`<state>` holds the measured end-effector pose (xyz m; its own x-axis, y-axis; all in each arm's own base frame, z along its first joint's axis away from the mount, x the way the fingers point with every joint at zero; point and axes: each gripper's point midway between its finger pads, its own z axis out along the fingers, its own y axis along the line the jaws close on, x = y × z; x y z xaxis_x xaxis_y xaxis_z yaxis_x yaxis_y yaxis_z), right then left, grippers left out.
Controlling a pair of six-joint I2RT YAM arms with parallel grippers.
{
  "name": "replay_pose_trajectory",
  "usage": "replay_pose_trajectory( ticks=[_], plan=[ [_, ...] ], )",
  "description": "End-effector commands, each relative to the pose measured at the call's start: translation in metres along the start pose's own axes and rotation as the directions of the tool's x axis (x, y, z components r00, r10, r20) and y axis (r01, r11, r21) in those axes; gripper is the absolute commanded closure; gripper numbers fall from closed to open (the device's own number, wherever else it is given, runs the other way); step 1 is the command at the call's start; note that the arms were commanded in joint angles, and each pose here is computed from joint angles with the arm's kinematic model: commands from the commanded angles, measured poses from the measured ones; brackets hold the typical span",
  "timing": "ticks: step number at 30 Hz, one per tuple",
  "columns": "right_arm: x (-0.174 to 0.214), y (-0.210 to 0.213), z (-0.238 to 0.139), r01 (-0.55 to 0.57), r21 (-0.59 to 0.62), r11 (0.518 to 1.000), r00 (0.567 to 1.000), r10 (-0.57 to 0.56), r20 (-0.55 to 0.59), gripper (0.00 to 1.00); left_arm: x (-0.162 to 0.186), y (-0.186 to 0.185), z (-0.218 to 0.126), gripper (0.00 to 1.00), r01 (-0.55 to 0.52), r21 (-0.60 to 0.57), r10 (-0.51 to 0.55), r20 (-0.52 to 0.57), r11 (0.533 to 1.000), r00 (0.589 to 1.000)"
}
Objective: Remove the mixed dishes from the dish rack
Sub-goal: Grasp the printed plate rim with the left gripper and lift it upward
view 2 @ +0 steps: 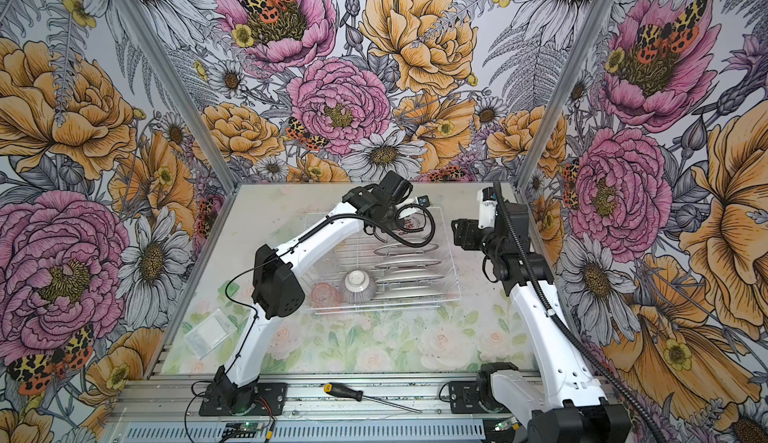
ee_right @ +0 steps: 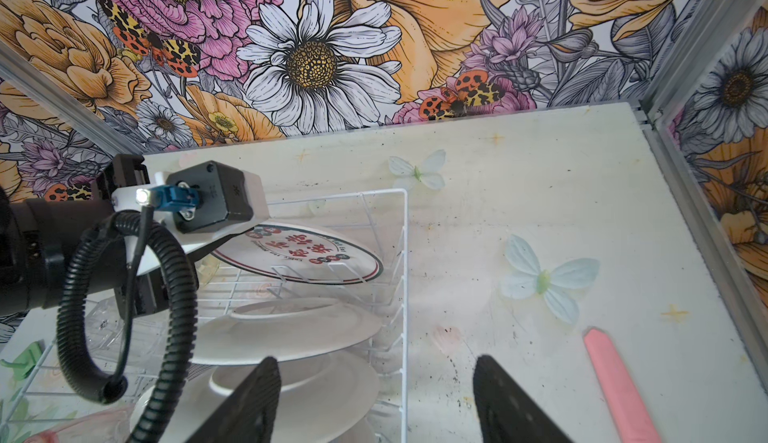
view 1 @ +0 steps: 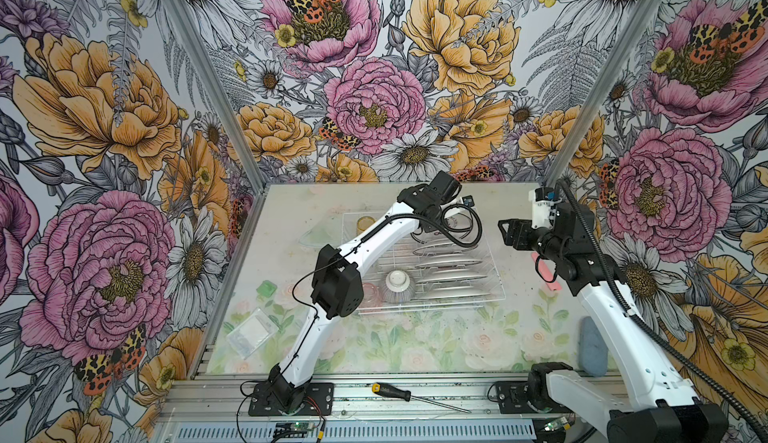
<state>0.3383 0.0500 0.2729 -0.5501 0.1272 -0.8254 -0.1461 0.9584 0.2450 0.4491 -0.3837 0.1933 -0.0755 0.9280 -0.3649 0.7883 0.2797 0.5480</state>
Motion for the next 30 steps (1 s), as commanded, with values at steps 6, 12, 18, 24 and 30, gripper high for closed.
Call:
replay_pose_trajectory(
  ticks=[6, 12, 18, 24, 30],
  plan=[
    [-0.002, -0.005, -0.007, 0.004, 0.026, 1.0, 1.0, -0.005, 0.025, 0.25, -0.026, 0.028, -0.046, 1.0, 0.145, -0.06, -0.137, 0.13, 0.988, 0.982],
    [-0.002, -0.004, -0.008, 0.001, 0.024, 1.0, 1.0, -0.002, 0.028, 0.25, -0.035, 0.047, -0.08, 1.0, 0.2, -0.09, -0.18, 0.195, 0.976, 0.964],
    [-0.002, -0.004, -0.008, -0.003, 0.02, 1.0, 1.0, 0.002, 0.027, 0.25, -0.039, 0.063, -0.108, 1.0, 0.242, -0.131, -0.207, 0.239, 0.961, 0.949],
    [-0.003, -0.002, -0.008, -0.005, 0.006, 1.0, 1.0, 0.005, 0.029, 0.25, -0.041, 0.084, -0.139, 1.0, 0.323, -0.157, -0.265, 0.307, 0.933, 0.914],
    [-0.008, 0.019, -0.008, -0.036, -0.156, 0.987, 0.998, 0.044, 0.043, 0.28, -0.047, 0.096, -0.178, 1.0, 0.449, 0.022, -0.412, 0.436, 0.893, 0.8]
  ],
)
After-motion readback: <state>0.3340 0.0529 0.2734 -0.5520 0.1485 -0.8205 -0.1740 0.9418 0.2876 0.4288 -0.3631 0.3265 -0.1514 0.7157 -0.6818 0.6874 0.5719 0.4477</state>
